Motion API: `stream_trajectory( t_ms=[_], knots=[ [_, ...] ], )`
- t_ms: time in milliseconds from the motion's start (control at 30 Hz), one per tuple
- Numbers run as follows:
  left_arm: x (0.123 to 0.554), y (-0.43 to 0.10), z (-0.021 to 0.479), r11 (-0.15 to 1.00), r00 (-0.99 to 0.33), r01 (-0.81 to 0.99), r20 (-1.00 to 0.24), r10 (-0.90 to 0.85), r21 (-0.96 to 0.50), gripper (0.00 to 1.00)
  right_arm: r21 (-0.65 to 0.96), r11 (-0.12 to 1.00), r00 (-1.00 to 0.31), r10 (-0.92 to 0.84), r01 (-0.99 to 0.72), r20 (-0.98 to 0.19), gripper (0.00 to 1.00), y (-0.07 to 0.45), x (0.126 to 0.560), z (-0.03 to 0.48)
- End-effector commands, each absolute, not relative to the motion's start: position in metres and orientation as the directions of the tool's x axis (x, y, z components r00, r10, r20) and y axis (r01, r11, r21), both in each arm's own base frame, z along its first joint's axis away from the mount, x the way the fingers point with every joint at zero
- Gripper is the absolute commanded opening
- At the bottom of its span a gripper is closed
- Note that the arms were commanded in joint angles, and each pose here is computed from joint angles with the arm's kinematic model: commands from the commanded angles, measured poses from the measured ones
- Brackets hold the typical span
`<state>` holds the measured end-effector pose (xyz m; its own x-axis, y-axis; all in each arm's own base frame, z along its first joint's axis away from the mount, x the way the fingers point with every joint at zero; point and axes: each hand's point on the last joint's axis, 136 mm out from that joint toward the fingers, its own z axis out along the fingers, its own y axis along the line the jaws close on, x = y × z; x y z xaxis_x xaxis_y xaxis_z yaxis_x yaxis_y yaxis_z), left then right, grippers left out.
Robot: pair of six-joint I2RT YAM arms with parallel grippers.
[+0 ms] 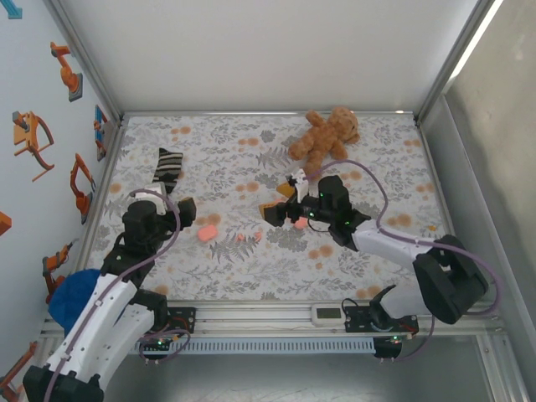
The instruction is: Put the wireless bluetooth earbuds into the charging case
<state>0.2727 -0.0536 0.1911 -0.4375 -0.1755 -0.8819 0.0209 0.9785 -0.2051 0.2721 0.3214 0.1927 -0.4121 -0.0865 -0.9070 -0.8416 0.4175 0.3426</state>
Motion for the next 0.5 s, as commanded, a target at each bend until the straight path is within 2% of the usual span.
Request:
stream_trajectory(
  t_ms=[0, 267, 467],
  knots=[
    [0.265, -0.052, 0.176, 0.964, -0.499, 0.017, -0.837, -0.223, -0.267, 0.96, 0.183, 0.363, -0.273, -0.214, -0.914, -0.938, 1.0, 0.347, 0.271, 0.19],
    [0.267, -0.034, 0.171, 0.956, -0.504, -0.067, -0.817, -0.28, -0.286, 0.96, 0.053, 0.256, -0.155, -0.398, -0.965, -0.904, 1.0, 0.393, 0.27, 0.163],
    [0.27, -0.027, 0.167, 0.946, -0.503, -0.104, -0.804, -0.316, -0.307, 0.96, -0.093, 0.083, 0.036, -0.526, -0.992, -0.85, 1.0, 0.417, 0.257, 0.143]
  ],
)
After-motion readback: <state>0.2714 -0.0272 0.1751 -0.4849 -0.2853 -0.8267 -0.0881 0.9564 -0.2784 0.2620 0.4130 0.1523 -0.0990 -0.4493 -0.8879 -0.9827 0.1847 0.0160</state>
